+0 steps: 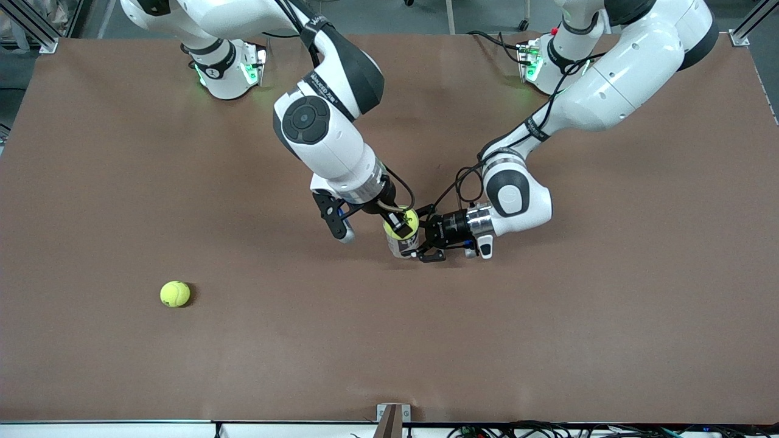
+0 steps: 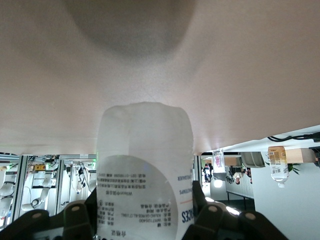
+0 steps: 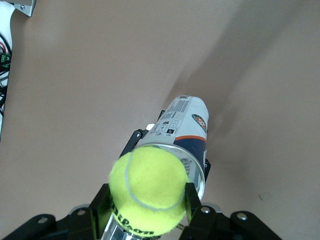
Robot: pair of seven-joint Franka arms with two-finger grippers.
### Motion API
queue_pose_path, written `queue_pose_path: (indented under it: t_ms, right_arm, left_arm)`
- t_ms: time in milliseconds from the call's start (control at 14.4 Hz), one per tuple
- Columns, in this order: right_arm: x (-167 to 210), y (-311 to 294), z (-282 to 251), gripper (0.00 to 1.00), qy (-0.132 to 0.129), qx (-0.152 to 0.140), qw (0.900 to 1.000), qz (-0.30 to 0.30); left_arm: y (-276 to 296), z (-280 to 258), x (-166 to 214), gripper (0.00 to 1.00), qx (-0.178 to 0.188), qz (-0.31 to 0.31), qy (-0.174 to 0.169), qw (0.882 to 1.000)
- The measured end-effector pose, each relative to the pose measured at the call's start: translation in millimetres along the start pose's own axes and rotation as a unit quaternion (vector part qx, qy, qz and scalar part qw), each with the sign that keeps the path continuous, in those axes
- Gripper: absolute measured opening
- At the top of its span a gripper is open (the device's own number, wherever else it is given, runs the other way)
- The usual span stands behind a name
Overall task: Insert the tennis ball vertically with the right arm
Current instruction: 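Bring the ball over the can opening and release it with the right gripper, then move the right gripper to the second tennis ball and grasp it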
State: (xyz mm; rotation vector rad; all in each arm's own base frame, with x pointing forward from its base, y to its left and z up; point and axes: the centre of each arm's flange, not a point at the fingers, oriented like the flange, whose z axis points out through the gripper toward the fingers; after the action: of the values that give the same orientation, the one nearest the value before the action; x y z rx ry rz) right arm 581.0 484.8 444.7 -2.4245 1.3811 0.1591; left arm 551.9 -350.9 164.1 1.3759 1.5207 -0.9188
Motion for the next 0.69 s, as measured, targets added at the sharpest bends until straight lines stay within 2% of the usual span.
queue_pose_path:
  t_ms: [69,277,554,693]
  right_arm:
    - [1.3,-0.3,-0.4,0.68,0.003,0.001,1.0,-0.001]
    - [4.0,-2.1,-3.8,0.98,0.015,0.004,1.0,-0.006]
    - [8.8,-3.4,-7.8,1.0,0.021,0.003,1.0,-0.006]
    - [31.7,-3.8,-11.8,1.0,0.043,-0.011,0.999,-0.013]
  left_arm:
    - [-0.7,1.6,3.5,0.7,0.001,0.001,-0.002,1.0]
    - [-2.3,5.1,9.8,0.7,0.005,0.005,-0.006,1.0]
    - [-1.8,5.8,9.4,0.7,0.005,0.005,-0.009,1.0]
    - [-1.3,5.7,9.1,0.7,0.005,0.005,-0.009,1.0]
